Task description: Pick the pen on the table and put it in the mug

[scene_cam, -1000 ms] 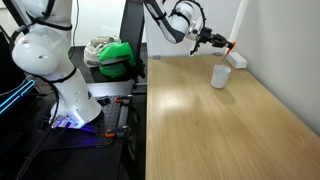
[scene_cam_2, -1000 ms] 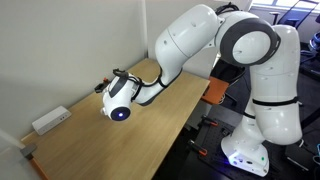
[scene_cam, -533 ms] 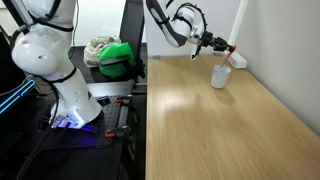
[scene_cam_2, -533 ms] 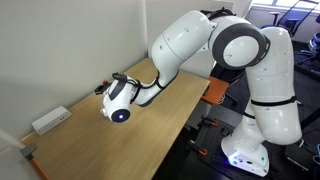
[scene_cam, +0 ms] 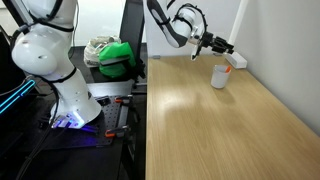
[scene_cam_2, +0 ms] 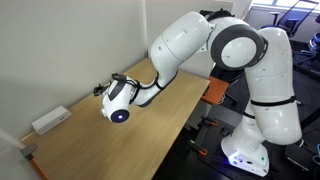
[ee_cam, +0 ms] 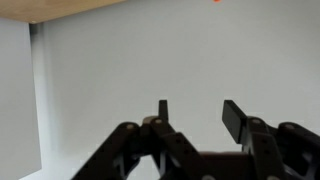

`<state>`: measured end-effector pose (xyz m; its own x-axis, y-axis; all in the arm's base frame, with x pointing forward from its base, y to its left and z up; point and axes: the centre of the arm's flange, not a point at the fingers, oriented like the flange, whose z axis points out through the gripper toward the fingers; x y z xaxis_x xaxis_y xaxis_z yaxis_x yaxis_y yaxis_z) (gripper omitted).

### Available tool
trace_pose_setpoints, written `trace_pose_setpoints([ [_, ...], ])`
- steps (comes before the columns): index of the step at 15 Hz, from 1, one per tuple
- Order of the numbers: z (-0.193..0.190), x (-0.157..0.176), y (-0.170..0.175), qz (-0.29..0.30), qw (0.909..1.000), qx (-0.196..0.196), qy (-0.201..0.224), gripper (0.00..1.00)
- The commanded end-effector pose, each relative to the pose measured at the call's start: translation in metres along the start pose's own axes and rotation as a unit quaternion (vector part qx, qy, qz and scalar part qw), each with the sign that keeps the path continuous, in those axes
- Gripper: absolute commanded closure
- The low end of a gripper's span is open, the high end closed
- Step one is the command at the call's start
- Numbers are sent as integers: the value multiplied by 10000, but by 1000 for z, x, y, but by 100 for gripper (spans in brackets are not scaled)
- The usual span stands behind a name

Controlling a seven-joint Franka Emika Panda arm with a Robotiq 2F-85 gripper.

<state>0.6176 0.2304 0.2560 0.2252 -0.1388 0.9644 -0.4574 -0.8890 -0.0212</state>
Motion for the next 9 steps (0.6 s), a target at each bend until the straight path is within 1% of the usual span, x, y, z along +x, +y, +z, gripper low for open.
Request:
trace_pose_setpoints([
  [1, -3, 6, -2, 132, 9998, 1, 155, 9],
  [2, -6, 8, -2, 142, 9997, -9, 173, 2],
  [3, -10, 10, -2, 159, 9997, 9, 165, 0],
  [9, -38, 36, 2, 278, 9986, -92, 432, 0],
])
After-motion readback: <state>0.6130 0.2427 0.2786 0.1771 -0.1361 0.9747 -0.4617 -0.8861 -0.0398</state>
